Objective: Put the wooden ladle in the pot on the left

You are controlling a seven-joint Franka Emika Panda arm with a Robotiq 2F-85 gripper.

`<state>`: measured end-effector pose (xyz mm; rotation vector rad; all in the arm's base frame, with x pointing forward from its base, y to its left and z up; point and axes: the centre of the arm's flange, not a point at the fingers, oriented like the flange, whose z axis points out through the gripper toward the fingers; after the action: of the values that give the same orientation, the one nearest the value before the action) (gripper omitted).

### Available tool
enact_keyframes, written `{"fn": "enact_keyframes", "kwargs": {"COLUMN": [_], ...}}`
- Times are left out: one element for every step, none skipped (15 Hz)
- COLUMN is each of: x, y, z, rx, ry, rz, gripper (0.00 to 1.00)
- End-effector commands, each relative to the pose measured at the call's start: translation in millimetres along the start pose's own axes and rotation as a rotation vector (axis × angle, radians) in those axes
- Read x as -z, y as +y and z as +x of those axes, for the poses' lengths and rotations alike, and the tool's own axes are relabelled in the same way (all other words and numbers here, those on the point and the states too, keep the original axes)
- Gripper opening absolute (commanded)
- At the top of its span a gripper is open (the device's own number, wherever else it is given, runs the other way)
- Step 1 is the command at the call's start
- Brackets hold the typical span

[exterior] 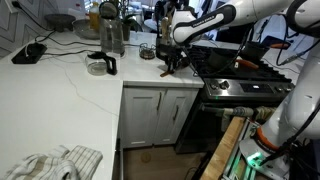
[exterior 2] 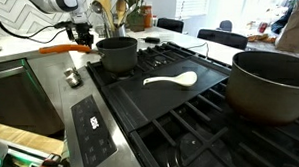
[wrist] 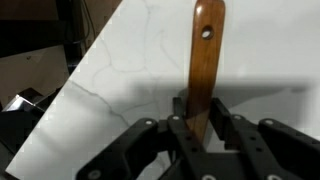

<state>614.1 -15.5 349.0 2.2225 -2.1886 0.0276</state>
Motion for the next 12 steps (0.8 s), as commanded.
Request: {"fn": "enact_keyframes", "kwargs": {"x": [-4,-4,-5,-5,-5,-4,-4,-3,-3,-3,-3,-3], "y": [-2,-2,-2,-2,-2,-2,-2,-3,-4,-6,-7,-8], "z": [2,2,2,1,1,1,0,-1,-3,-5,-8,-11], "rx": [0.008,0.010,0.012,0.014,0.015,0.015,0.015,0.016,0.018,0.021,0.024,0.028], "ry": [0.007,0.005,0.005,0.004,0.002,0.000,0.000,0.001,0.001,0.002,0.002,0.004], "rz": [0.020,0.018,0.015,0.013,0.012,0.012,0.014,0.016,0.016,0.014,0.013,0.012], "gripper": [0.66,0.74,0.81,0.88,0.96,0.99,1.00,1.00,1.00,1.00,1.00,1.00]}}
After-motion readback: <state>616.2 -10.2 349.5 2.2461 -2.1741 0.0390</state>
